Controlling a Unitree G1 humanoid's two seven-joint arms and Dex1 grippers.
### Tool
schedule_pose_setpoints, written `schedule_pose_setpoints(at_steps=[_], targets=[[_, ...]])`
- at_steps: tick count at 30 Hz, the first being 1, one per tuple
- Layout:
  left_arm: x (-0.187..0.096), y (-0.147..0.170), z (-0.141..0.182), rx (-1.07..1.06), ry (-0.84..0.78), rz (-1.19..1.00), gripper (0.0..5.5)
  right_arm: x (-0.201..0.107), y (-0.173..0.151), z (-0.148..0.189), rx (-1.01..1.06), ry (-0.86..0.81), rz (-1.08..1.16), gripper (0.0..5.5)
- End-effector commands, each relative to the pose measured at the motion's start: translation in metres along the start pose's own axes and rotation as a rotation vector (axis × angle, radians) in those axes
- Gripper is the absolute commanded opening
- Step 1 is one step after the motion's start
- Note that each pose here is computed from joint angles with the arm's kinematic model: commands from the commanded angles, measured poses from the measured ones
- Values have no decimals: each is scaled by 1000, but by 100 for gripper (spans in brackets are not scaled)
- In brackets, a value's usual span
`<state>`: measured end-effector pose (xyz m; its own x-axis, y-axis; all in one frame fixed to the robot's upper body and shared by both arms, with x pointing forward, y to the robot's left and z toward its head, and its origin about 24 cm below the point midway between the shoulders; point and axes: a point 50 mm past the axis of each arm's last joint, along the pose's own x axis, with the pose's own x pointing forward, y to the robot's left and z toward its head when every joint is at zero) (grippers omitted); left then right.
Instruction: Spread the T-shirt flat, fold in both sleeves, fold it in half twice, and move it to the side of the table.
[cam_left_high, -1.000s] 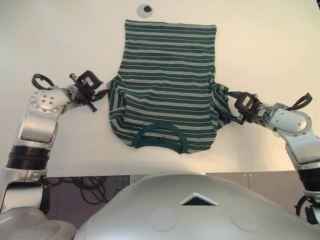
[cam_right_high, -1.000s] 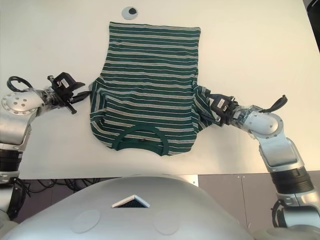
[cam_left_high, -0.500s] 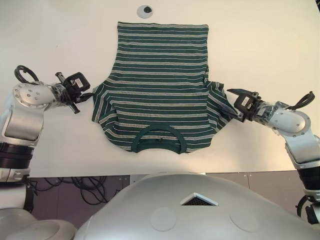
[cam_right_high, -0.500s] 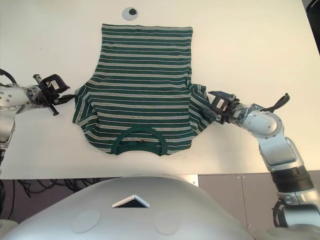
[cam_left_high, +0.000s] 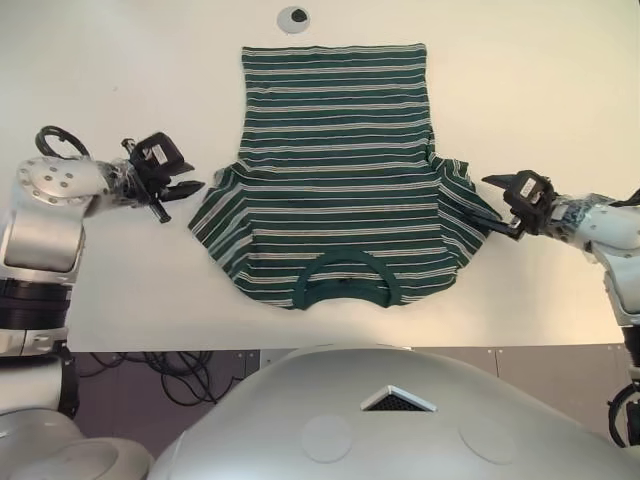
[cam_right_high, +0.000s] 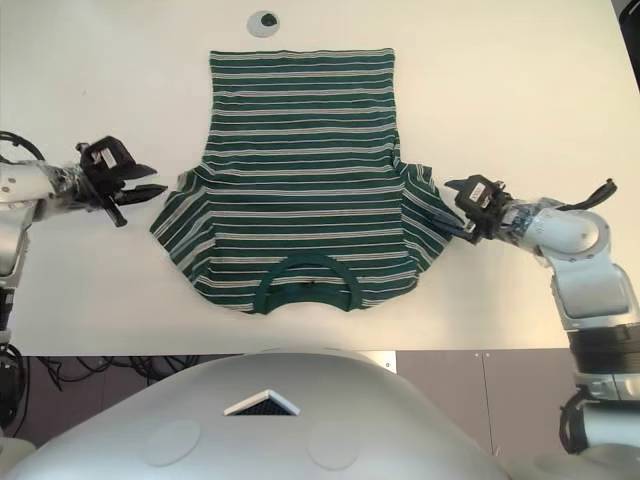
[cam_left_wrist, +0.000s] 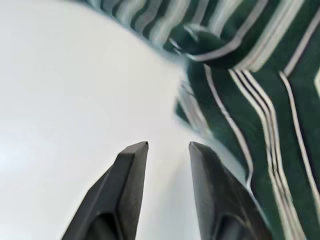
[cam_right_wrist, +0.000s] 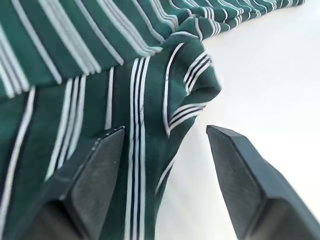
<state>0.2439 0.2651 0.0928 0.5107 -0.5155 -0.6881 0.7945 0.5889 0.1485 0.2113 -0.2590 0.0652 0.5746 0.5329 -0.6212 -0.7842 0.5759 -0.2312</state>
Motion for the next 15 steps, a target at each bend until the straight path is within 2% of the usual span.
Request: schedule_pose_setpoints(at_steps=[1, 4, 6, 10, 13, 15], targets=[[-11, 7, 11, -52, -86, 2, 163, -5, -10, 34, 72, -164, -11, 317], [-10, 23, 19, -68, -139, 107, 200, -1, -19, 46, 163, -250, -42, 365], [5, 38, 32, -120, -240, 227, 229, 20, -28, 61, 249, -341, -82, 380], [67, 32, 59, -207, -370, 304, 229, 91, -31, 78, 403, -384, -105, 380], [111, 15, 65, -219, -334, 286, 229, 124, -26, 80, 426, -343, -80, 380], [131, 5, 63, -197, -287, 270, 229, 136, -23, 74, 433, -302, -58, 380]])
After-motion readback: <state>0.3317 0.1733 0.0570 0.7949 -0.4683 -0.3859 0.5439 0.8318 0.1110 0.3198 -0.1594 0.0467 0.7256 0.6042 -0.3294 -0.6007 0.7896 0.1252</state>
